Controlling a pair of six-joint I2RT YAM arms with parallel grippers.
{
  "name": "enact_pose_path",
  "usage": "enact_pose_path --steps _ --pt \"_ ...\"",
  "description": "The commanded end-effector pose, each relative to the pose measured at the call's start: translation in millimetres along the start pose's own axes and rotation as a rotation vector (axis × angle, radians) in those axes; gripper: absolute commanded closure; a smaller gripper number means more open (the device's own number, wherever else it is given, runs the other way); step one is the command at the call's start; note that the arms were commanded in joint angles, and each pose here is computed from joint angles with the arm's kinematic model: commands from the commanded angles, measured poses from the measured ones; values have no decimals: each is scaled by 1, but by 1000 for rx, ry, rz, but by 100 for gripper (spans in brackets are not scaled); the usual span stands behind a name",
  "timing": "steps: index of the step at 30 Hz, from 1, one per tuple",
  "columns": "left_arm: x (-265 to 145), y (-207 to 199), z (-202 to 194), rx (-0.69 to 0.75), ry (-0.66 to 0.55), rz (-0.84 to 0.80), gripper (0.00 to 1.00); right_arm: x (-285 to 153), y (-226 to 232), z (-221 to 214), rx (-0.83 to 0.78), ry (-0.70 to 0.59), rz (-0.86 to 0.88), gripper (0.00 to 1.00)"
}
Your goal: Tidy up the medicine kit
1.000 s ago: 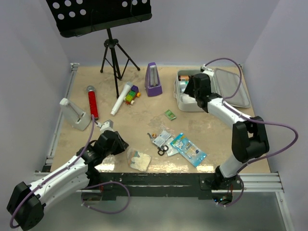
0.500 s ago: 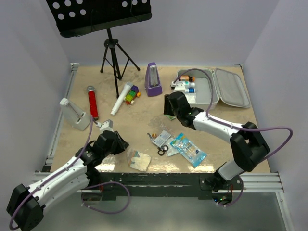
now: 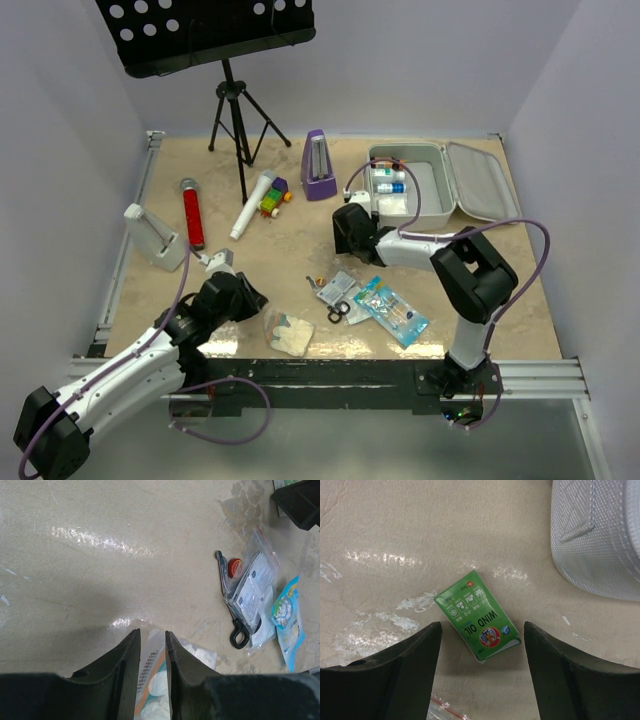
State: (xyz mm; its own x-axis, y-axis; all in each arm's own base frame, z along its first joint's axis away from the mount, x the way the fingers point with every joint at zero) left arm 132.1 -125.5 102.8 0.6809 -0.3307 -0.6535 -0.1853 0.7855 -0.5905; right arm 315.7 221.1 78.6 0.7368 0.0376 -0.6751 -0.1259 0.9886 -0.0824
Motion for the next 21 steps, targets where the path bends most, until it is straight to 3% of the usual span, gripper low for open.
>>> enact_pose_path --steps 1,6,15,21 --pt "-1 -1 2 -14 -8 -3 69 2 7 27 27 -72 -10 29" --pt "0 -1 2 -13 -12 -3 69 11 11 18 15 -35 4 30" --pt "1 -1 0 -10 -5 -7 69 -1 11 19 38 -42 45 60" --pt "0 0 1 -8 -5 -7 69 -35 4 46 81 -111 81 67"
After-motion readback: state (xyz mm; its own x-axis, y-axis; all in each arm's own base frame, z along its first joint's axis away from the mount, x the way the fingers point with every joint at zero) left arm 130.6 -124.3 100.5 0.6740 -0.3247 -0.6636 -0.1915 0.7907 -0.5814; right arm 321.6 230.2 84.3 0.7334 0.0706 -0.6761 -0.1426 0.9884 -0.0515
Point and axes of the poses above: each gripper's point midway between its finger pads, its own x axis out along the fingers, its own y axis along the line the jaws close on, z = x × y, the point moved 7 cm from there along -x, back along the fingers, and after that the axes turned 4 degrees about -x, right-handed, at the moved point
